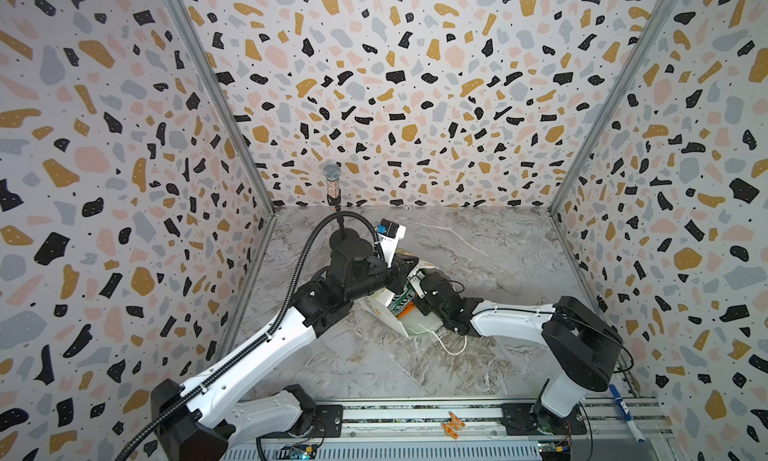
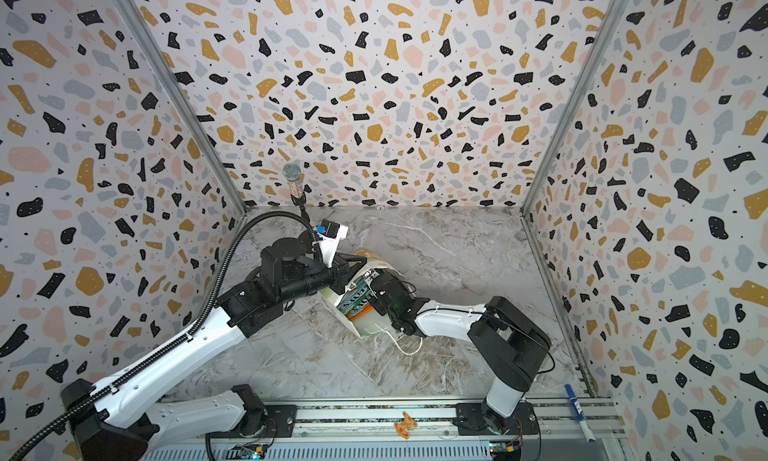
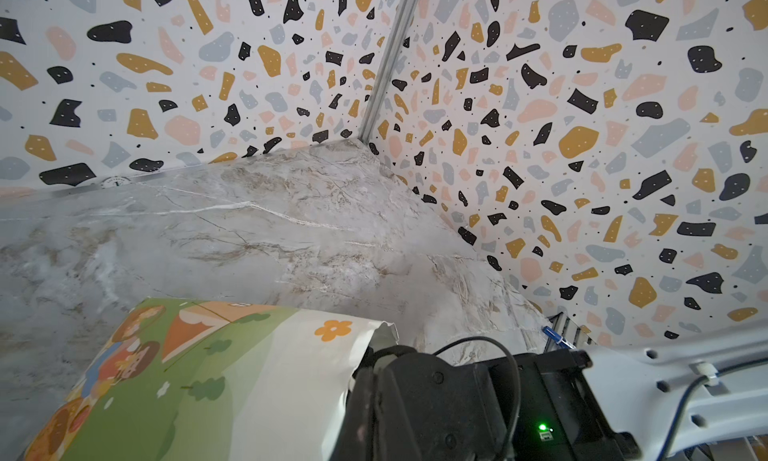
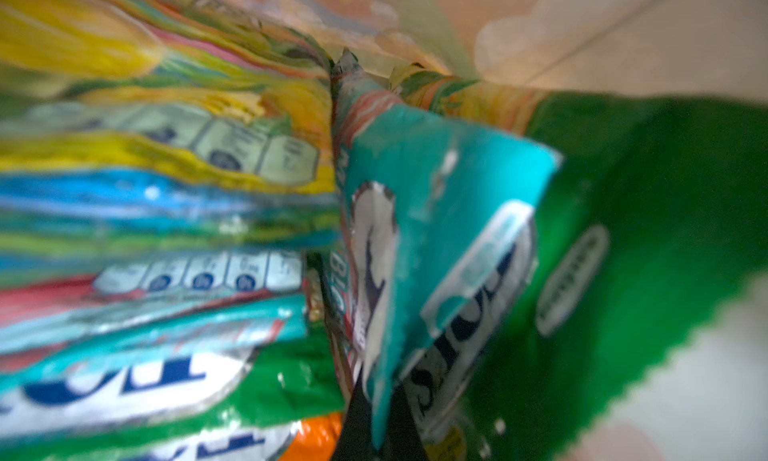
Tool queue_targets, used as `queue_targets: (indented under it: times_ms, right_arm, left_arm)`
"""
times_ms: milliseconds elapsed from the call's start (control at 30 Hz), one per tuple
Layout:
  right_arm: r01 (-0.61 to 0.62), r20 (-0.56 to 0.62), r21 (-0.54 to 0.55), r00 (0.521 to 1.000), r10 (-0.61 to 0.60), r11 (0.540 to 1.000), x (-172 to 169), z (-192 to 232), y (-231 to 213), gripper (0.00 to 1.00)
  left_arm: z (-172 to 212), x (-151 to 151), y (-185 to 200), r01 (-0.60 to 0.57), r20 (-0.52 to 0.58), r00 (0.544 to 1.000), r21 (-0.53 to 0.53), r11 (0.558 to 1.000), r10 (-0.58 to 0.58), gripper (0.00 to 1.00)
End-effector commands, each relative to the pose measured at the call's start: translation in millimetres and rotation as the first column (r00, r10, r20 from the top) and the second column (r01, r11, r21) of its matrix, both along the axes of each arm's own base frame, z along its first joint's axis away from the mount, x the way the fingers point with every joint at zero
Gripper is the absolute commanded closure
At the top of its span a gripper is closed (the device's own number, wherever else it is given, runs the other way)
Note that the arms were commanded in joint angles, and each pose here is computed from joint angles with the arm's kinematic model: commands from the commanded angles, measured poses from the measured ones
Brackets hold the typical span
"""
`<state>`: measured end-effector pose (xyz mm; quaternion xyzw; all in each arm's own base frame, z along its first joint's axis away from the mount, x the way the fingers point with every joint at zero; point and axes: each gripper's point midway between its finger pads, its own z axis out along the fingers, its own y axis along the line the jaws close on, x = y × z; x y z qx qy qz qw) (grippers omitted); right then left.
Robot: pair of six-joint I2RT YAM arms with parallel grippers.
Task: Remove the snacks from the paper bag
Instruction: 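Grasp the teal Fox's Mint Blossom packet with the right gripper, then pull the teal packet out of the bag with the right gripper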
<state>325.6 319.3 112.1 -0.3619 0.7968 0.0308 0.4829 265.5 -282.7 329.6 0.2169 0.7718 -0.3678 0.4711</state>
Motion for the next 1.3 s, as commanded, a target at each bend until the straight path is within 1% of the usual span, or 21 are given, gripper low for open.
queue_targets:
  times_ms: [0, 333, 733, 933, 1100, 1267]
  right_arm:
    - [-0.027, -0.008, 0.092, 1.000, 0.027, 0.995, -12.4, 24.2, 0.3, 1.00]
    - [-0.059, -0.057, 0.145, 0.996, 0.068, 0.988, -38.0, 29.6, -13.5, 1.00]
    - [-0.094, -0.065, 0.205, 0.992, 0.110, 0.974, -64.5, 56.5, -28.1, 1.00]
    - [-0.116, -0.037, 0.236, 0.991, 0.128, 0.965, -76.1, 82.8, -37.4, 1.00]
    - [-0.124, -0.028, 0.239, 0.991, 0.134, 0.963, -85.0, 101.2, -47.6, 1.00]
    - [-0.131, 0.006, 0.273, 0.991, 0.135, 0.953, -94.3, 129.1, -60.2, 1.00]
  left_arm:
    - [23.9, 7.2, 8.9, -0.073, 0.054, 0.996, -0.052, 0.996, 0.076, 1.00]
    - [9.4, 22.6, 16.2, -0.170, 0.021, 0.985, -0.027, 0.985, 0.171, 1.00]
    - [5.9, 25.8, 16.6, -0.187, 0.013, 0.982, -0.026, 0.982, 0.188, 1.00]
    - [5.6, 26.2, 17.1, -0.191, 0.011, 0.981, -0.027, 0.981, 0.191, 1.00]
    - [3.4, 25.3, 16.1, -0.185, 0.007, 0.983, -0.026, 0.982, 0.185, 1.00]
    - [3.0, 24.7, 15.9, -0.181, 0.007, 0.983, -0.025, 0.983, 0.181, 1.00]
